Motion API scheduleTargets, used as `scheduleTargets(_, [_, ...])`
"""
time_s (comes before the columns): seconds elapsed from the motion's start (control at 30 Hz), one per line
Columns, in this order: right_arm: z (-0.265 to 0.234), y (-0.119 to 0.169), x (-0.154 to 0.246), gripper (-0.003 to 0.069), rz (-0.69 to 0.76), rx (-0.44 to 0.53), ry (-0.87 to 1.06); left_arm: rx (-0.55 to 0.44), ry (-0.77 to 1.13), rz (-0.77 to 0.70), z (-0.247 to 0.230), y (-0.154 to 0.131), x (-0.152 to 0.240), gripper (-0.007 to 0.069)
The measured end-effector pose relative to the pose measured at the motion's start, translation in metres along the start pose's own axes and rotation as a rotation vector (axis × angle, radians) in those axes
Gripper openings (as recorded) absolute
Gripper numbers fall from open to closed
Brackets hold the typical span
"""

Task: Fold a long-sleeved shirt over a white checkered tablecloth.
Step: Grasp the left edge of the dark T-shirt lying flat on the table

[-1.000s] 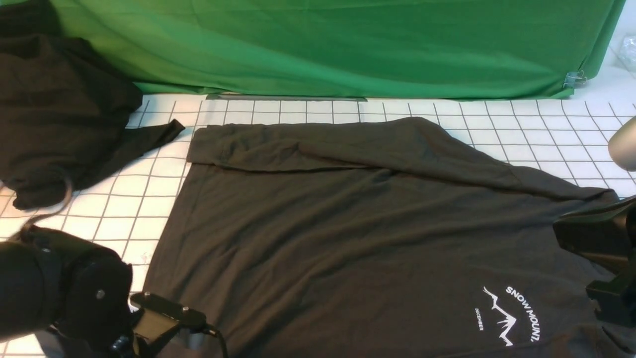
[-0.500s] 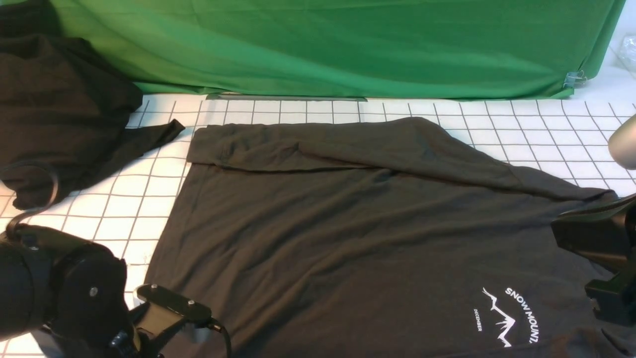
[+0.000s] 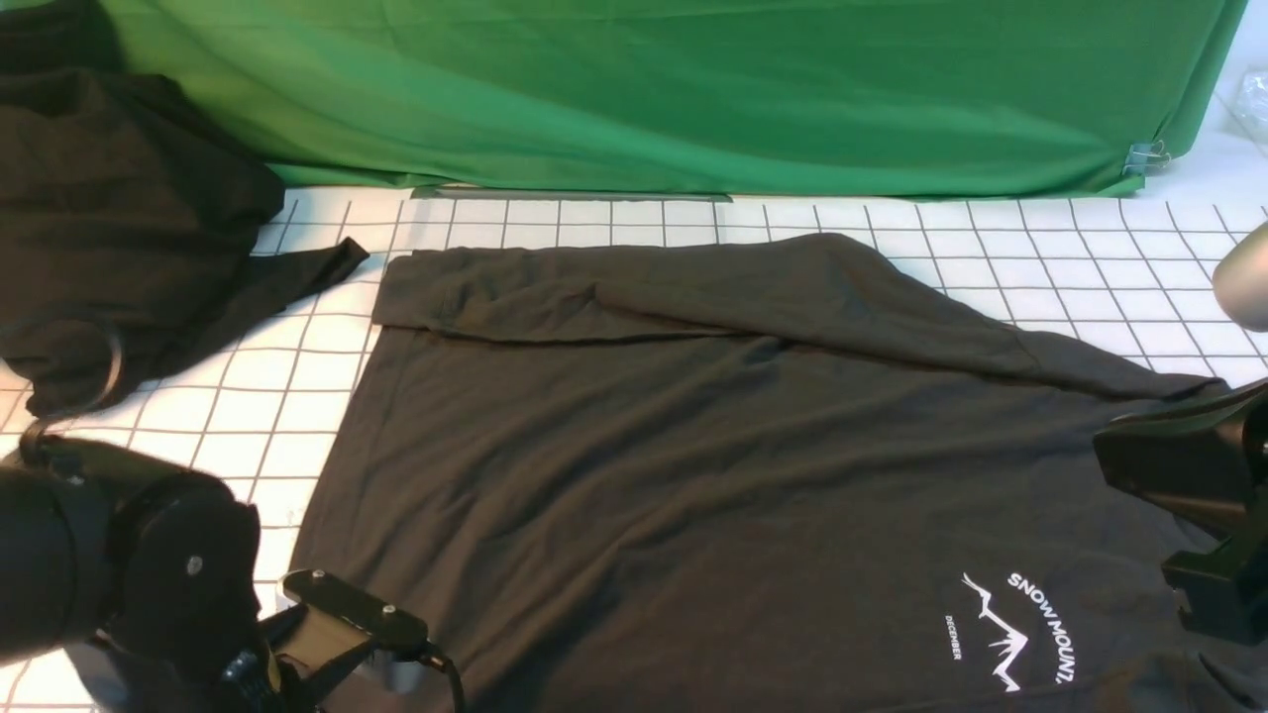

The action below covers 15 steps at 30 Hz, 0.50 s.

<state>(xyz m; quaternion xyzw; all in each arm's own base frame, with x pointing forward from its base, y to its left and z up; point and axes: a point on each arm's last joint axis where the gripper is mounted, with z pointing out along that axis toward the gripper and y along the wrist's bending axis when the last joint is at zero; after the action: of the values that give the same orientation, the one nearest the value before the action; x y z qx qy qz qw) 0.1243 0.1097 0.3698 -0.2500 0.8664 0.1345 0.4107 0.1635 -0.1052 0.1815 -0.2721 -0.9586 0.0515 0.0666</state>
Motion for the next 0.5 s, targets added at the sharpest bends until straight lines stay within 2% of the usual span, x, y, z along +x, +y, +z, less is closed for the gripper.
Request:
scheduleTargets(0.3, [0.0000, 0.0006, -0.0017, 0.0005, 0.000, -0.006, -0.019, 0.012, 0.038, 0.007, -0.0100, -0.0023, 0.0019, 0.0060])
scheduleTargets(0.4, [0.0000, 0.0007, -0.0019, 0.0005, 0.000, -0.007, -0.021, 0.005, -0.010, 0.006, -0.0073, -0.0014, -0.0013, 0.0160])
scheduleTargets(0.47, [0.0000, 0.0007, -0.0019, 0.0005, 0.000, -0.008, -0.021, 0.003, -0.031, 0.000, -0.0015, -0.0006, -0.0003, 0.0265])
scheduleTargets(0.5, [0.0000, 0.0007, -0.0019, 0.0005, 0.000, -0.008, -0.021, 0.003, -0.030, -0.001, -0.0002, -0.0005, 0.0004, 0.0274])
